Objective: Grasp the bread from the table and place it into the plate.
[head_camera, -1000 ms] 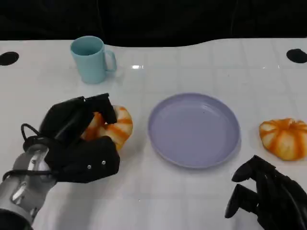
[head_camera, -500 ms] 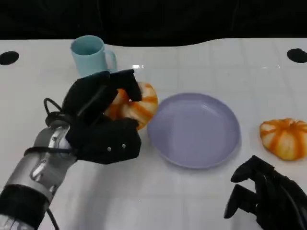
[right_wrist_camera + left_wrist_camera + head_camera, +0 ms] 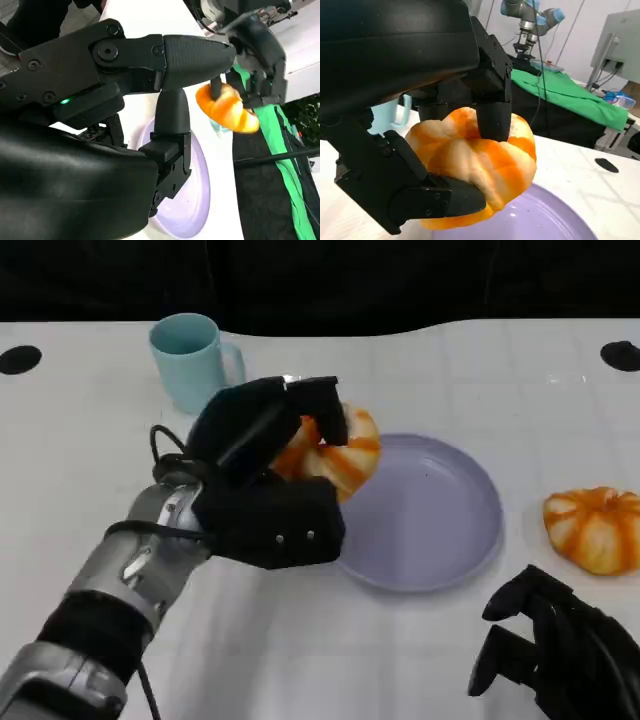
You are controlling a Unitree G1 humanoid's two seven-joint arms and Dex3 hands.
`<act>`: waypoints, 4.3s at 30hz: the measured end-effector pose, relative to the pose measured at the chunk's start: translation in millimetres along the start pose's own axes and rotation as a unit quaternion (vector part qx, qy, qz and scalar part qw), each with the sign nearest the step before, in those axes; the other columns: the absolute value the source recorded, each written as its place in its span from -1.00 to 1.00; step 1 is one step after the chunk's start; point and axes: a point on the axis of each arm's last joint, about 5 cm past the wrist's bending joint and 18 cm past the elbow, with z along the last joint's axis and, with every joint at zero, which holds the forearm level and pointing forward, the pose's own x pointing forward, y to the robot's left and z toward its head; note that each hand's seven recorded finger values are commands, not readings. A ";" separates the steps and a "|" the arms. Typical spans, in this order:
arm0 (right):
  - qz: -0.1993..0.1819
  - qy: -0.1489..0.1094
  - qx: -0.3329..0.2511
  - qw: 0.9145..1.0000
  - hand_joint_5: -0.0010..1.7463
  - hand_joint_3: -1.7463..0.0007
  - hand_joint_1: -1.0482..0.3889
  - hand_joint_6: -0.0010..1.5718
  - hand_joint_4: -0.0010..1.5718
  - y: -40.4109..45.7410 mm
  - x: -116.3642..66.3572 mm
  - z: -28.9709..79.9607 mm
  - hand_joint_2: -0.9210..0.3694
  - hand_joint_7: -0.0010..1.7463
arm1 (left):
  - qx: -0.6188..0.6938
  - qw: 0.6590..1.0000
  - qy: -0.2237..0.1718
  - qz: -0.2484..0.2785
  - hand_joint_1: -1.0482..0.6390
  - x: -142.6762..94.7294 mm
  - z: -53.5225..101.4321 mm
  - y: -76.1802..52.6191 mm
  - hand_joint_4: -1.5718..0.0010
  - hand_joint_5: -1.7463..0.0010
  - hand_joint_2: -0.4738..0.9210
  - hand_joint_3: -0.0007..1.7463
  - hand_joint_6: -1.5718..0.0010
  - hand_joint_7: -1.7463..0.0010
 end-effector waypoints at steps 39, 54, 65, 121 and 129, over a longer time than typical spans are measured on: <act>-0.001 0.001 0.003 1.000 1.00 0.45 -0.25 -0.56 -0.24 3.6 -6.1 -1.4 -1.00 0.97 | 0.066 0.988 -0.033 -0.136 -0.57 33.3 34.0 -34.8 0.65 0.47 1.00 -0.69 0.50 0.90; 0.000 -0.002 0.003 1.000 1.00 0.45 -0.25 -0.55 -0.23 4.1 -6.5 -0.5 -1.00 0.96 | 0.115 0.976 -0.013 -0.186 -0.96 36.7 33.4 -24.7 1.00 0.80 1.00 -0.35 0.83 0.98; 0.002 -0.004 0.010 1.000 1.00 0.46 -0.25 -0.55 -0.23 4.0 -6.4 -0.3 -1.00 0.96 | 0.115 0.976 -0.019 -0.184 -0.92 35.4 33.3 -13.6 1.00 0.79 1.00 -0.36 0.81 0.98; 0.001 0.003 0.000 1.000 1.00 0.42 -0.25 -0.50 -0.21 5.6 -6.0 0.6 -1.00 0.93 | -0.600 0.800 -0.011 0.012 -0.46 -109.2 -7.3 -11.5 0.42 -0.93 1.00 -0.69 0.39 -0.50; 0.003 0.001 -0.001 1.000 1.00 0.41 -0.25 -0.51 -0.22 6.7 -6.2 2.0 -1.00 0.93 | -0.686 0.727 0.008 0.016 -0.49 -137.3 -10.4 -22.9 0.20 -0.97 1.00 -0.66 0.22 -0.50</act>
